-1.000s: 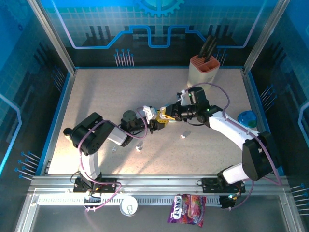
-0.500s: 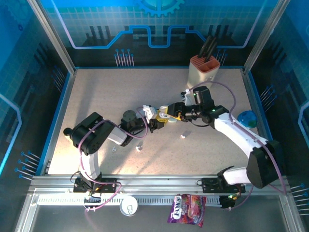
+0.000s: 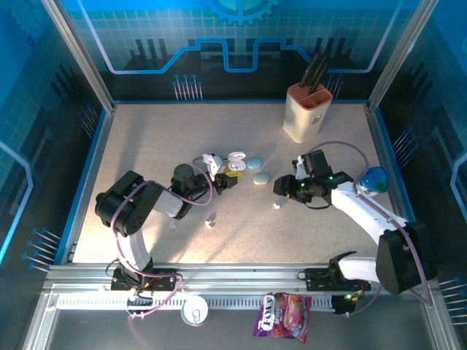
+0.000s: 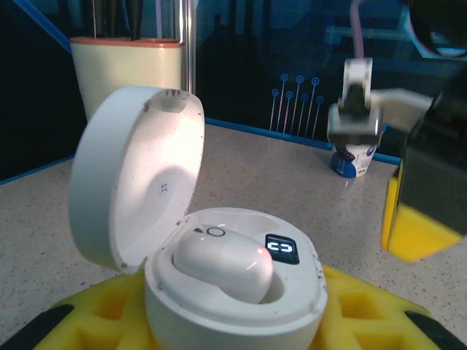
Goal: Insert the wireless bluetooth earbuds into the charging case
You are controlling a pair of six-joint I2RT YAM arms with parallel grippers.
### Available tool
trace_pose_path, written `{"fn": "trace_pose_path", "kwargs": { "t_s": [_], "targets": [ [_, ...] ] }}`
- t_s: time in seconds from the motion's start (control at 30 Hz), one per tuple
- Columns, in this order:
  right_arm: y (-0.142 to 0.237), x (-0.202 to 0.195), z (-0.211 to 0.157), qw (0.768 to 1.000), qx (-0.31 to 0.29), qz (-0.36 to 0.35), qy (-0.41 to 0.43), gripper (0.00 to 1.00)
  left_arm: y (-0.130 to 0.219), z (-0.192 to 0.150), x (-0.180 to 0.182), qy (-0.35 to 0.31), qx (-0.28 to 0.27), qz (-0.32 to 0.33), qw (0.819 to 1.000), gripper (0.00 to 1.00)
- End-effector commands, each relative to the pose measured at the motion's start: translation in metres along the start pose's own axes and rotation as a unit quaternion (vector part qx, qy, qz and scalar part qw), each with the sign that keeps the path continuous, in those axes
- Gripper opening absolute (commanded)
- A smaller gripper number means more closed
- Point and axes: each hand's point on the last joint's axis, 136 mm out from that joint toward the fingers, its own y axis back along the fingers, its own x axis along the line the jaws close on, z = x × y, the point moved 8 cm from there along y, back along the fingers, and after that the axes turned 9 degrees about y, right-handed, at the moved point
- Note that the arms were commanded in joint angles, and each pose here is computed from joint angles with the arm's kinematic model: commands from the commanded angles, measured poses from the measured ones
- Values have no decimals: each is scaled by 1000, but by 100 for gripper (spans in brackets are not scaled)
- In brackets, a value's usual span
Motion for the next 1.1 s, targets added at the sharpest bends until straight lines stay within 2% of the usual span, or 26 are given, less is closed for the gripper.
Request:
{"fn": "trace_pose_path", "kwargs": {
  "t_s": [0.0,0.27,0.47,0.87,1.07],
  "targets": [
    [-19,-9,-7,997,4,26,-69,55,5,7,-2,-10,-15,0,1000,30],
    [-42,-18,-10,994,20,28,-101,55,5,8,-2,-6,-17,0,1000,30],
    [-49,-16,-2,994,19,35,-100,46,6,9,-2,-5,-17,1,1000,30],
    [-56,-11,14,996,18,38,-84,38,8,9,-2,9,-19,12,1000,28],
    [-51,-12,13,997,15,21,-73,38,9,10,-4,4,-18,3,1000,27]
  ]
}}
